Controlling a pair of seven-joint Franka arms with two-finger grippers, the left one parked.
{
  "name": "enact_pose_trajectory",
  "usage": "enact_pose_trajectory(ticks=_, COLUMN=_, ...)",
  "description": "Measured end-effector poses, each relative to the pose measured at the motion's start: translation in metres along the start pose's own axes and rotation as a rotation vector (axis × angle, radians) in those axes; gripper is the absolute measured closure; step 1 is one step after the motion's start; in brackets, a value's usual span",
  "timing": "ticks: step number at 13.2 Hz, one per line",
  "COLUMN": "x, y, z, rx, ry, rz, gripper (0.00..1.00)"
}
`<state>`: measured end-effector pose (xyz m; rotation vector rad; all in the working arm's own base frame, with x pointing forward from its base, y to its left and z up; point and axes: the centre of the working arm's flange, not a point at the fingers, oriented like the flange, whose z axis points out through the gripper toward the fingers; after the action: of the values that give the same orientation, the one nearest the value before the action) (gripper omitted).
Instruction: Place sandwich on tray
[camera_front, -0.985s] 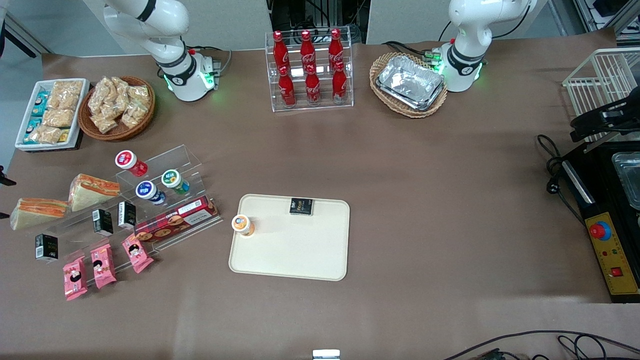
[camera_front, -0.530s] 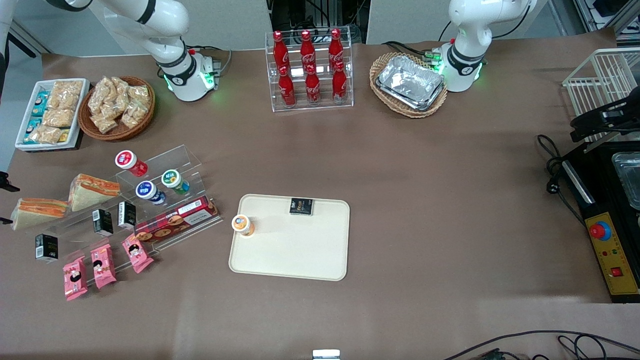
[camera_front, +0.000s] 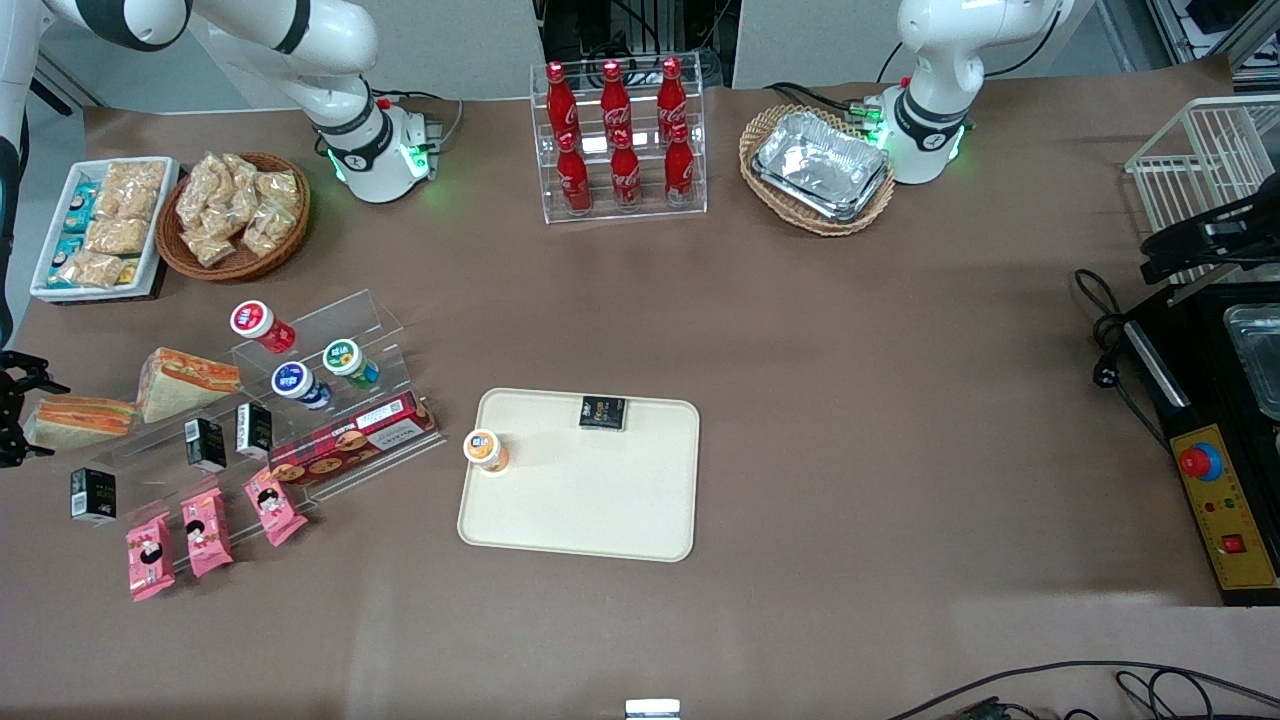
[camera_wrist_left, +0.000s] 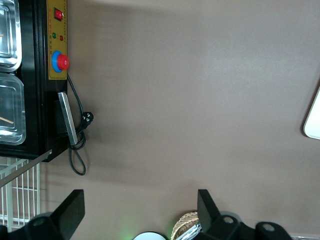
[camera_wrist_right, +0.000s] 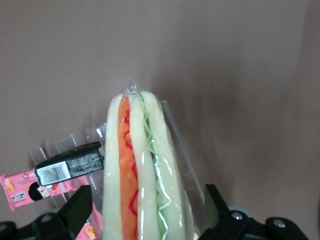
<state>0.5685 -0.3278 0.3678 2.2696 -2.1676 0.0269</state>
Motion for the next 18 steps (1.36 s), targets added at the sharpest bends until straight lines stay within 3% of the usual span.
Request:
enact_pose_trajectory(ticks=3, x=0.0, y=-0.003, z=0.006, rx=0.006, ry=0.005, rz=0.001, gripper=0.06)
enact_pose_trajectory(ticks=7, x=-0.003, y=-0.006, z=0.008, rx=0.016, ry=0.003, rz=-0.042, gripper=0.52)
enact_pose_trajectory(ticks=8, x=-0.003, y=-0.007, z=0.007, rx=0.025, ry=-0.004, rz=-0.058, gripper=0.58)
enact_pose_trajectory(ticks=13, x=-0.007, y=-0.015, z=-0.024, rx=0.081, ry=0.01, rz=-0.214, gripper=0.6)
enact_pose_trajectory(ticks=14, x=-0.01, y=-0.018, z=-0.04, rx=0.095, ry=0.011, rz=-0.24, gripper=0.65)
enact_pose_trajectory(ticks=16, x=-0.023, y=-0.027, z=-0.076, rx=0.106, ry=-0.005, rz=-0.321, gripper=0.76)
enact_pose_trajectory(ticks=18, x=-0.045, y=-0.038, z=-0.105, rx=0.097, ry=-0.034, rz=-0.375, gripper=0.76)
